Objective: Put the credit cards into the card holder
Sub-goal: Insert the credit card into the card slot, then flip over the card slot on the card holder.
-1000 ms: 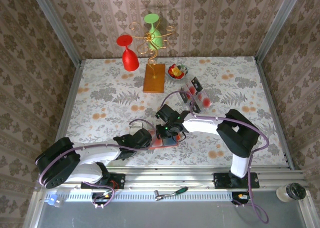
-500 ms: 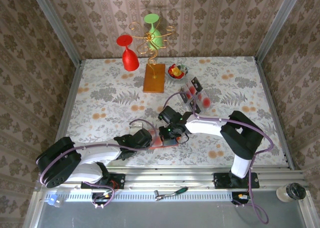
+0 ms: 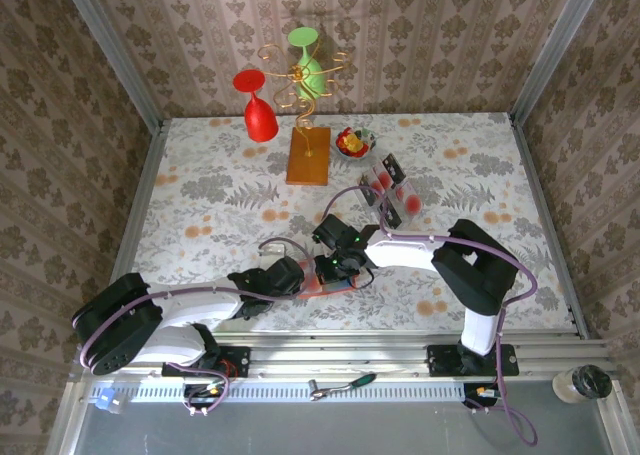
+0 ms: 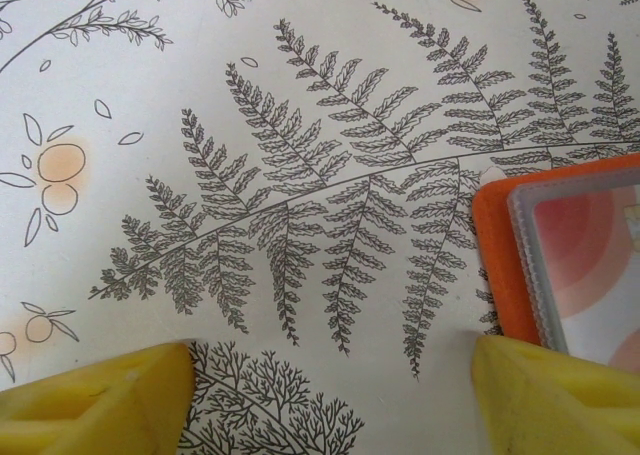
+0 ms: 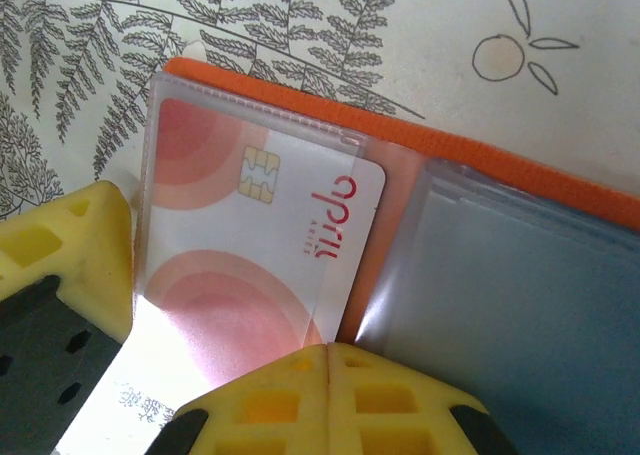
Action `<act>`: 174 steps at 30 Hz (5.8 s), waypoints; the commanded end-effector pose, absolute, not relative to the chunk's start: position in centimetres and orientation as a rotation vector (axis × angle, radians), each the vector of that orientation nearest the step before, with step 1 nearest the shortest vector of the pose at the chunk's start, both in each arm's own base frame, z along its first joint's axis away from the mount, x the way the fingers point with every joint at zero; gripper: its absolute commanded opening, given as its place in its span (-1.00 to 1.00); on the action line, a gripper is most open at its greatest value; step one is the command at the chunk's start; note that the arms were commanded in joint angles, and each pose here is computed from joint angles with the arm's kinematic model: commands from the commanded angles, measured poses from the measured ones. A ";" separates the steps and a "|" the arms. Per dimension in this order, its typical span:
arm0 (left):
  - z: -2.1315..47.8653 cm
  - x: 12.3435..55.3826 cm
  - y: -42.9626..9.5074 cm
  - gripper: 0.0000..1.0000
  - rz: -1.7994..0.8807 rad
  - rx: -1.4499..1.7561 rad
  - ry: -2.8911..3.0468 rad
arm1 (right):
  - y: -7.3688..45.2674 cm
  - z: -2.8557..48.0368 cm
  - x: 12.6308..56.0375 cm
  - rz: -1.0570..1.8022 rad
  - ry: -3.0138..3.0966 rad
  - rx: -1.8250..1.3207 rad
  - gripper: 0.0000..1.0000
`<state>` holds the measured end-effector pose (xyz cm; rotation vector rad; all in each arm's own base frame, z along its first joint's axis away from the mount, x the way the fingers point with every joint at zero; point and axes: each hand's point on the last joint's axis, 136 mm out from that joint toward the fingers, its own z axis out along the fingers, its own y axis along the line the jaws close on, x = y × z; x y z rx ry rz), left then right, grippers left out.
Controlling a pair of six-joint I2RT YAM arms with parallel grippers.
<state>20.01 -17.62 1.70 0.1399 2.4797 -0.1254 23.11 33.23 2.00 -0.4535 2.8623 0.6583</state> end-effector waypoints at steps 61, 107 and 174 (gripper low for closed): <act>7.5 21.0 -20.0 0.53 -0.256 0.124 2.390 | 28.3 5.0 26.3 0.652 2.818 -0.305 -0.86; 4.0 19.4 -26.0 0.55 -0.271 0.304 2.444 | 29.4 1.9 26.6 0.767 2.898 -0.264 -0.87; 7.1 20.2 -24.1 0.46 -0.297 0.228 2.382 | 31.1 6.6 25.5 1.032 2.817 -0.224 -0.18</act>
